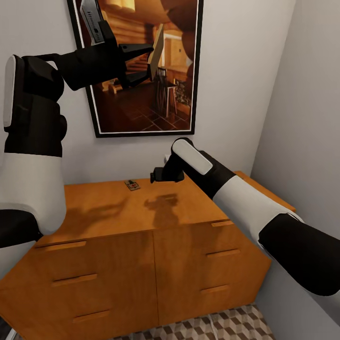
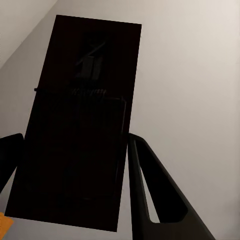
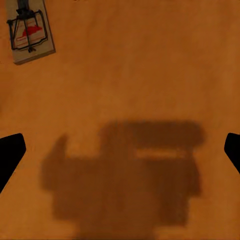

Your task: Take the four mousetraps from the cabinet in the bathroom and place them on the bathroom floor. Make sure all four end up on the same floor surface, and ensure that at least two of them are either under or directly next to the same bathroom sink.

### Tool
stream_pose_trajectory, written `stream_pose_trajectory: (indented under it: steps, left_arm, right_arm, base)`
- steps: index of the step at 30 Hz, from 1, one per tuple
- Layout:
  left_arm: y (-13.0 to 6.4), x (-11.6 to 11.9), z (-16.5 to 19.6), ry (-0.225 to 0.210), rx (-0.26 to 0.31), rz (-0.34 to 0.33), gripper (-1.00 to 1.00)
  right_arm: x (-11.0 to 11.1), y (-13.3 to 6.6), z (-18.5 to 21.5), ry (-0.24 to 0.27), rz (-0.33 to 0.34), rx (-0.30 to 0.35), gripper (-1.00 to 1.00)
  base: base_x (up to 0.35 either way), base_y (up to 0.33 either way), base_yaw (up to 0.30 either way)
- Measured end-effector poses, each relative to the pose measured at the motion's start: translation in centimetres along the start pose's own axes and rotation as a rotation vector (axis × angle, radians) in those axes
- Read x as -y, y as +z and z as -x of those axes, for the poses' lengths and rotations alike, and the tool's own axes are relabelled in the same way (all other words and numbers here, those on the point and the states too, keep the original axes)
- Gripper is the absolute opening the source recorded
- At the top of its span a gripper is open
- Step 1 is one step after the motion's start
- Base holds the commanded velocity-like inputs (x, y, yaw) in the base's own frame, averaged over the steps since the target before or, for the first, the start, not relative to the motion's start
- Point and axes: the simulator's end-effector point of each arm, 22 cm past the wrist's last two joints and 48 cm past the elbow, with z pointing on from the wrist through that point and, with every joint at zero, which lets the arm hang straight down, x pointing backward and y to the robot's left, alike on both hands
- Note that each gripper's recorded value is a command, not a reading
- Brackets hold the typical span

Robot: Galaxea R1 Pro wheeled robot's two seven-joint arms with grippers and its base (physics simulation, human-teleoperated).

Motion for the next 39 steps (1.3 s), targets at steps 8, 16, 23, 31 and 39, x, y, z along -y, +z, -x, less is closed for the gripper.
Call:
stream_pose_trajectory:
  steps: [8,16,23,31,39]
  left_arm:
    - [0.0,-0.1,0.0,-0.003,0.000,0.001,-1.00]
    - [0.0,-0.1,0.0,-0.003,0.000,0.000,-1.00]
    - [0.0,-0.1,0.0,-0.004,-0.001,0.001,-1.00]
    - [0.0,-0.6,-0.3,-0.014,-0.003,0.003,-1.00]
    - [0.0,-1.2,-0.5,-0.025,-0.004,0.008,-1.00]
  right_arm:
    - [-0.6,-0.4,0.2,-0.011,0.016,0.015,1.00]
    - [-0.7,-0.5,0.2,-0.015,0.016,0.016,1.00]
    - [-0.8,-0.4,0.2,-0.018,0.016,0.016,1.00]
    - [-0.6,-0.4,0.2,-0.018,0.011,0.015,1.00]
    - [-0.5,-0.4,0.1,-0.019,0.006,0.015,1.00]
  base:
    - [0.000,0.000,0.015]
    - [0.000,0.000,0.238]
    - [0.000,0.000,0.285]
    - [0.000,0.000,0.270]
    - [0.000,0.000,0.121]
